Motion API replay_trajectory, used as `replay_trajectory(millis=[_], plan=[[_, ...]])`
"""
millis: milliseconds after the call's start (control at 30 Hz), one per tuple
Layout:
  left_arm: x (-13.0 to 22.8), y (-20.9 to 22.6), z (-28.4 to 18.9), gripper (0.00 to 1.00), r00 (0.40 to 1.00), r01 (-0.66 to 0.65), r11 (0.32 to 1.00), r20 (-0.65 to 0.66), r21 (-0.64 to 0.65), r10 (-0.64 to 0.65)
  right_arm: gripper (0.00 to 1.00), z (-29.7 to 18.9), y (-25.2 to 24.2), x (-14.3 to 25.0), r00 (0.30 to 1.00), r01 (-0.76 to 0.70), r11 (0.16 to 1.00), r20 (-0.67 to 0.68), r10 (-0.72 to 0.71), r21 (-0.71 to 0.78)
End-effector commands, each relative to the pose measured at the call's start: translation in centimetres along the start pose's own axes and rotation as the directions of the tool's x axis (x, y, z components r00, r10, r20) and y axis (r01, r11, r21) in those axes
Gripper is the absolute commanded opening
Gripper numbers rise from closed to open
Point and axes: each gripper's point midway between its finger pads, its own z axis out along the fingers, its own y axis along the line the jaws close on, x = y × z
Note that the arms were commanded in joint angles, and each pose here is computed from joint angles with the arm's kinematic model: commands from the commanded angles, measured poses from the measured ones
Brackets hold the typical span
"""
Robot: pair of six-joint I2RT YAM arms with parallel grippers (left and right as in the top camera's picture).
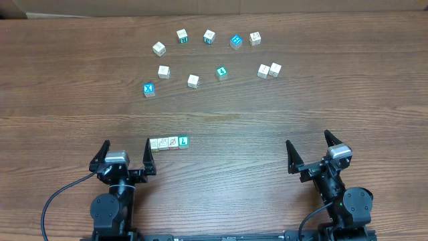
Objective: Form a horizontal line
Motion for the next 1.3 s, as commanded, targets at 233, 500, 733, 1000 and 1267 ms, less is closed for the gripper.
replay_trajectory(millis=[233, 500, 733, 1000, 1267], plan=[[-0.1, -0.06, -0.03, 0.99, 1.0, -0.019, 1.0, 0.009, 0.001, 0.019, 1.0, -0.13, -0.06, -0.25, 1.0, 0.015, 1.0, 0.022, -0.015, 0.007], [-0.1, -0.06, -0.03, 1.0, 1.0, -0.019, 1.0, 0.009, 0.001, 0.019, 1.0, -0.13, -0.06, -0.32, 1.0, 0.015, 1.0, 0.025, -0.015, 0.007], [-0.1, -0.06, -0.03, 1.0, 1.0, -0.019, 1.0, 0.009, 0.001, 0.019, 1.0, -0.14, -0.06, -0.35, 1.0, 0.015, 1.0, 0.027, -0.015, 0.007], [-0.12, -0.06, -0.03, 1.0, 1.0, -0.019, 1.0, 0.01, 0.001, 0.019, 1.0, -0.13, -0.06, -0.34, 1.0, 0.015, 1.0, 0.026, -0.015, 0.007], [-0.12, -0.06, -0.03, 0.99, 1.0, -0.019, 1.0, 0.01, 0.001, 0.019, 1.0, -0.13, -0.06, -0.34, 1.0, 0.015, 1.0, 0.026, -0.015, 0.007]])
